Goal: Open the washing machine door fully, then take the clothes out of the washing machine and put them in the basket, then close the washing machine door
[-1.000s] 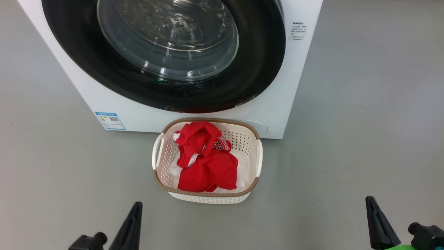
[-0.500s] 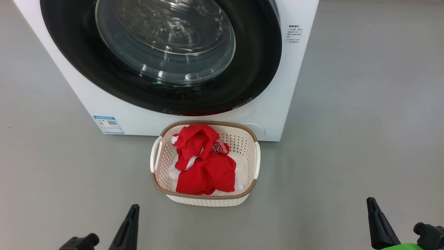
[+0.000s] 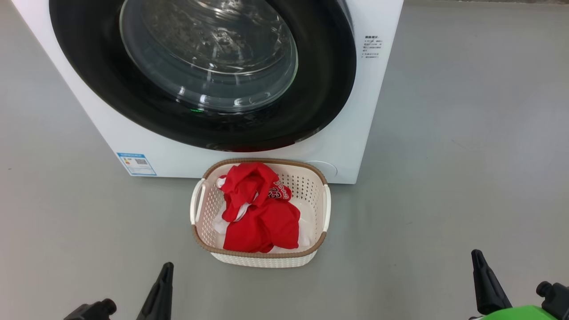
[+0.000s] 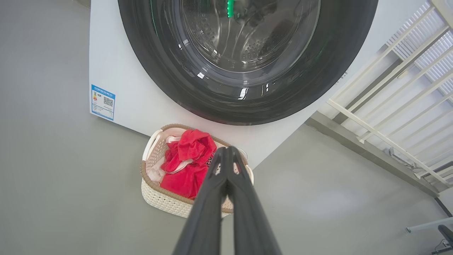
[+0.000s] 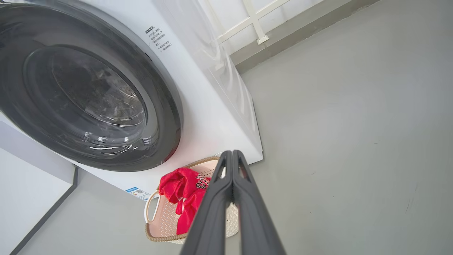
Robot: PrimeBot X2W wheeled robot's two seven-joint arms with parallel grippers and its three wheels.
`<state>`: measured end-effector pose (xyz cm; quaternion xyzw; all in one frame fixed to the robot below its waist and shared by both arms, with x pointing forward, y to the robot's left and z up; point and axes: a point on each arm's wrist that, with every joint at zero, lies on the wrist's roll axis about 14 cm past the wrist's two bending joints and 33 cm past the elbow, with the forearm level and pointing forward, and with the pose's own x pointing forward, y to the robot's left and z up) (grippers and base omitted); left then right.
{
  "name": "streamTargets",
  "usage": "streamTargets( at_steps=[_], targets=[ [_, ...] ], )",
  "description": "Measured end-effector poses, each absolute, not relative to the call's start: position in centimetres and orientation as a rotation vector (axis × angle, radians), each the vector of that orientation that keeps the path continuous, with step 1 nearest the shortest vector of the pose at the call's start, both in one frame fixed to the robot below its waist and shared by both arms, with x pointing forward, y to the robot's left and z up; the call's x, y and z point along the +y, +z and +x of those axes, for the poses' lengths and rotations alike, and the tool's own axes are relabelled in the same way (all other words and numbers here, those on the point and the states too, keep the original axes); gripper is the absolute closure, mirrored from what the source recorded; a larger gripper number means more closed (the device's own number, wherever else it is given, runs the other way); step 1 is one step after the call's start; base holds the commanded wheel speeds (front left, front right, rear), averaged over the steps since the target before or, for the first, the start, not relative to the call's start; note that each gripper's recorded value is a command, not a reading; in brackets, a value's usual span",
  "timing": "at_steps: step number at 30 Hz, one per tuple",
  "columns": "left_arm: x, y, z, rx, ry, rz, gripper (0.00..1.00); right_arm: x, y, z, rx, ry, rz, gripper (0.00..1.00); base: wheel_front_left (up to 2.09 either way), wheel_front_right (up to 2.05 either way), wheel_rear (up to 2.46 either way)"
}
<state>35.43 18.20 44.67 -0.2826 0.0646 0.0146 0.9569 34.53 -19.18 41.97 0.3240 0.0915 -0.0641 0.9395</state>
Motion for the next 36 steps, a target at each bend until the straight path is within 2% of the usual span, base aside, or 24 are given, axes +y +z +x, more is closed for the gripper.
streamTargets(
  at_steps=[36],
  targets=[
    [18.9, 45.4, 36.2, 0.131, 0.081, -0.936, 1.00, -19.8, 43.5, 35.5, 0.151, -0.166, 0.999, 1.00, 0.00, 0.00, 0.00]
  ],
)
